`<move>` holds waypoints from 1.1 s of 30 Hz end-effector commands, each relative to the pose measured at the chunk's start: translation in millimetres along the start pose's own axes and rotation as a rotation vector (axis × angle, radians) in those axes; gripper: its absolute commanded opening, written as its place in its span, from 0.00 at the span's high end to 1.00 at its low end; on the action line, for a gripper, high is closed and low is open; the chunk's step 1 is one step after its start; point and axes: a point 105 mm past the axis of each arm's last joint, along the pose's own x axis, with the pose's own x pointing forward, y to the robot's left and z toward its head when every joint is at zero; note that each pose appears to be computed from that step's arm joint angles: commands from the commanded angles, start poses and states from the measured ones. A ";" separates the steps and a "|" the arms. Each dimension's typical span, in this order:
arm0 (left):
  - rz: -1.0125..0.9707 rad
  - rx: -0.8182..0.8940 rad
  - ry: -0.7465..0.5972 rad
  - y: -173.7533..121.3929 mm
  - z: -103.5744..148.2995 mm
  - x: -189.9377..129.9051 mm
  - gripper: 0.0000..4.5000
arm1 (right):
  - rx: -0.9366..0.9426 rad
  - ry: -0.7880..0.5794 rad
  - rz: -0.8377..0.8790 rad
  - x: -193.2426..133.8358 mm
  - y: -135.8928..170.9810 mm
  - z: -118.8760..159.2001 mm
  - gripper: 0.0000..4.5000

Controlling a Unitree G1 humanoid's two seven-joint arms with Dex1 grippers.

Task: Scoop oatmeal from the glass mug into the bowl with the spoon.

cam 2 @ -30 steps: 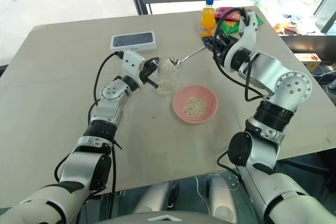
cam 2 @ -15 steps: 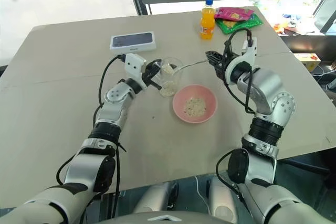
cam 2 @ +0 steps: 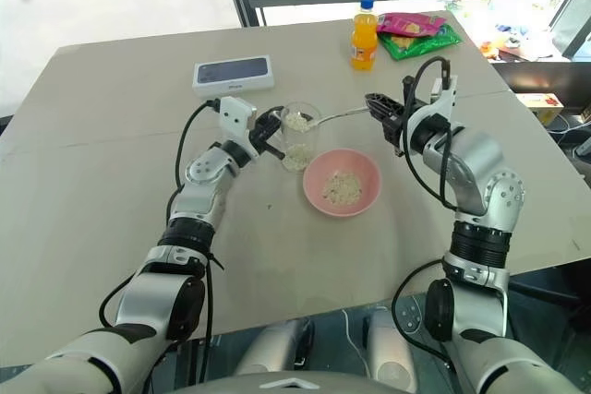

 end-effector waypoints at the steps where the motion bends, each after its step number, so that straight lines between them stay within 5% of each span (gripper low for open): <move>1: -0.035 -0.001 0.042 -9.3 -12.8 -2.5 0.99 | -0.020 -0.021 0.090 -7.9 22.5 2.2 1.00; 18: -0.037 0.022 0.080 -3.7 -23.0 -9.7 0.99 | -0.088 -0.090 0.137 -37.5 18.7 12.2 1.00; 33: -0.061 0.030 0.094 -3.7 -25.6 -5.1 0.99 | -0.288 -0.007 0.070 -65.3 -11.4 -6.1 1.00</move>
